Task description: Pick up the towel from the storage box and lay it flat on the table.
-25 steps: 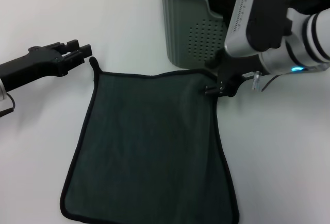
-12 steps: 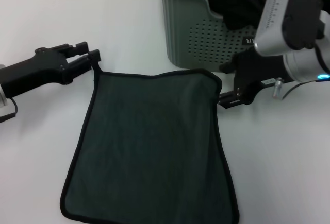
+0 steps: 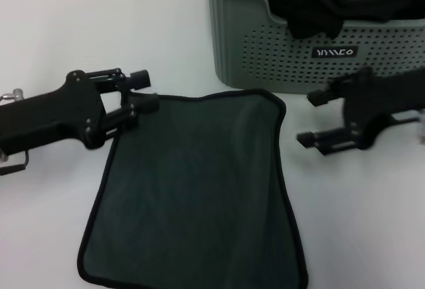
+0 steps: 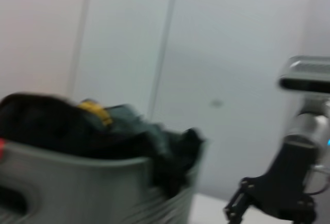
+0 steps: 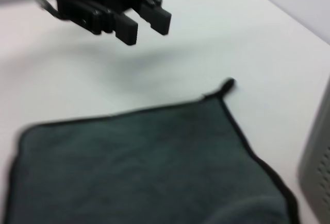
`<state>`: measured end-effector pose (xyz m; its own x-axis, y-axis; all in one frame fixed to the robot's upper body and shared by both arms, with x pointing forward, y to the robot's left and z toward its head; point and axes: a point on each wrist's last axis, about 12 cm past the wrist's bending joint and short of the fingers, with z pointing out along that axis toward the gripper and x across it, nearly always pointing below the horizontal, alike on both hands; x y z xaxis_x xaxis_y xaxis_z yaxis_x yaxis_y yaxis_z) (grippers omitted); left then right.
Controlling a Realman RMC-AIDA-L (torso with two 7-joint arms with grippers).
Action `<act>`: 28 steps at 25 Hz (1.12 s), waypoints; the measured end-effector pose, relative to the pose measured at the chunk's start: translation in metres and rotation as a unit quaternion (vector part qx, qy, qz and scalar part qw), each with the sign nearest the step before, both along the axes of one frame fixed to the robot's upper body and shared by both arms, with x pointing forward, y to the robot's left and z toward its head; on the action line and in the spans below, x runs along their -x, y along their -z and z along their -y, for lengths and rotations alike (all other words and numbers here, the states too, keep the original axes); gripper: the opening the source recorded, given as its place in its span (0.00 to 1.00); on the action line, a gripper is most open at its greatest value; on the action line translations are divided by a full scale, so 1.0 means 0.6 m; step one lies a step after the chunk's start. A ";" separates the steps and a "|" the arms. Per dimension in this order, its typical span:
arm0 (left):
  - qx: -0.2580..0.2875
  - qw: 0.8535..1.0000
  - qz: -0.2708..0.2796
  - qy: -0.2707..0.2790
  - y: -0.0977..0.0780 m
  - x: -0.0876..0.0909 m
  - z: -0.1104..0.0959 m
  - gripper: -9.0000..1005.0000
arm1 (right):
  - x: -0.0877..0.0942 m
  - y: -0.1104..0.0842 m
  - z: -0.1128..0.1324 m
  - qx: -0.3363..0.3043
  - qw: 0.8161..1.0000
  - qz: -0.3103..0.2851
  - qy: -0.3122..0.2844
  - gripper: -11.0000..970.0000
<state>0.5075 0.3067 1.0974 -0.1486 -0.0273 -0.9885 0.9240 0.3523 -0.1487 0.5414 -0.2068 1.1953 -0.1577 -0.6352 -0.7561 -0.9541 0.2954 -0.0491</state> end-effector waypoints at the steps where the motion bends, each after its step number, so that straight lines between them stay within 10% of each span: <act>1: 0.005 1.000 0.004 0.011 -0.003 0.004 0.000 0.42 | 0.007 -0.002 0.012 -0.016 1.000 -0.001 -0.011 0.76; 13: 0.017 0.987 0.021 0.159 -0.017 0.043 0.019 0.43 | 0.086 0.095 0.071 -0.301 0.935 0.045 -0.181 0.78; 28: -0.006 0.985 0.054 0.165 -0.011 0.047 0.016 0.51 | 0.085 0.149 0.035 -0.372 0.898 0.126 -0.200 0.89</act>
